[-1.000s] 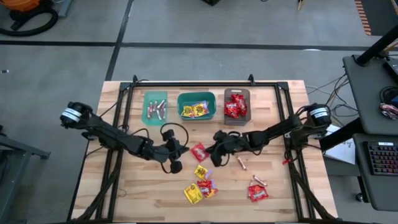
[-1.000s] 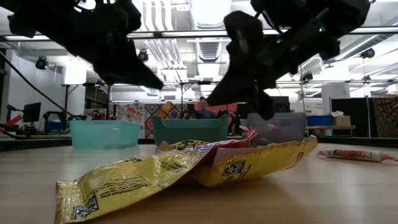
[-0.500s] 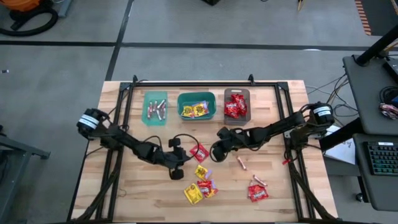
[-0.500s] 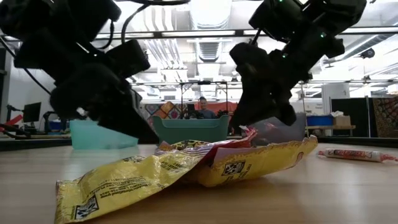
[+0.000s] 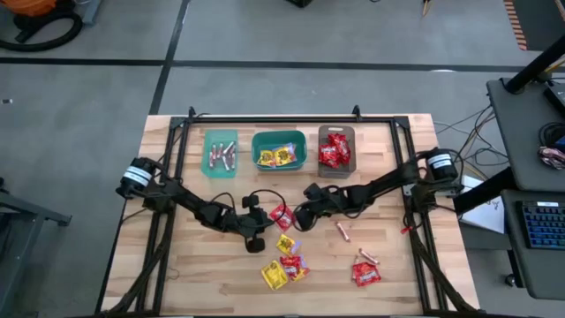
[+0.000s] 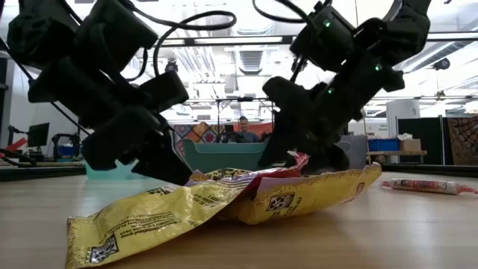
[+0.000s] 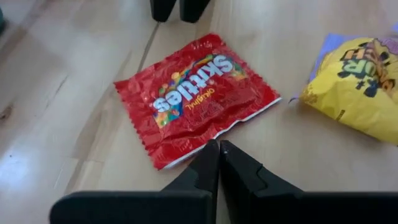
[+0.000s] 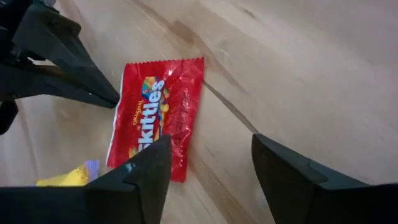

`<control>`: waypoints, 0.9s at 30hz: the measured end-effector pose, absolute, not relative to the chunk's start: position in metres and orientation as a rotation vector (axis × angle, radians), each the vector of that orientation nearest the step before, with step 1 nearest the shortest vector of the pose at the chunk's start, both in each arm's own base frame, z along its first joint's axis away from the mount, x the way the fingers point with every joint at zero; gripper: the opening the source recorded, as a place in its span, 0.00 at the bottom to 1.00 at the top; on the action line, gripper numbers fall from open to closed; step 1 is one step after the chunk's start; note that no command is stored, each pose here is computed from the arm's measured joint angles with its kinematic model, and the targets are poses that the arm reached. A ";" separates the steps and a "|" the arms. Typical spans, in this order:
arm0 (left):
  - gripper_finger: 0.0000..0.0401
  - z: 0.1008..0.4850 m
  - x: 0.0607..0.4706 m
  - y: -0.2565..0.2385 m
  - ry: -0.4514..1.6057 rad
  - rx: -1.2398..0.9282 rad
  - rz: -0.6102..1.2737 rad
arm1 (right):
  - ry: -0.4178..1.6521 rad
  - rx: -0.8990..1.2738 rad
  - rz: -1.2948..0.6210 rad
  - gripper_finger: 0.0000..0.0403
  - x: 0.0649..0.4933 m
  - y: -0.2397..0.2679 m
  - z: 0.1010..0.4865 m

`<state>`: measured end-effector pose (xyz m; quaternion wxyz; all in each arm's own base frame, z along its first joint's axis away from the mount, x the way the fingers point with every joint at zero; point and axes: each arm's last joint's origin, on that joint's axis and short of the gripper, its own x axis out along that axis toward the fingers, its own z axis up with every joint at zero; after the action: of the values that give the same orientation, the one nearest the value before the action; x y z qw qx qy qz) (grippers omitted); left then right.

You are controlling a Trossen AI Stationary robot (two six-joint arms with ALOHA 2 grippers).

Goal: Sort candy
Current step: Put the red candy into the black bin

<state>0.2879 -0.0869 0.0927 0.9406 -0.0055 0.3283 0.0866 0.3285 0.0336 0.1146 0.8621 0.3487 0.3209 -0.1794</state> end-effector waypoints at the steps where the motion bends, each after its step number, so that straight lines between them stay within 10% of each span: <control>1: 0.00 0.092 0.288 -0.087 0.670 -0.016 0.180 | 0.679 0.740 -0.374 0.54 0.330 0.034 0.113; 27: 0.00 0.087 0.291 -0.086 0.646 -0.038 0.214 | 0.712 0.690 -0.141 0.54 0.401 0.051 0.105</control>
<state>0.2905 -0.0860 0.0869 0.9424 -0.0184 0.3170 0.1047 0.4015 0.0514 0.1052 0.8772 0.3308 0.3414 -0.0676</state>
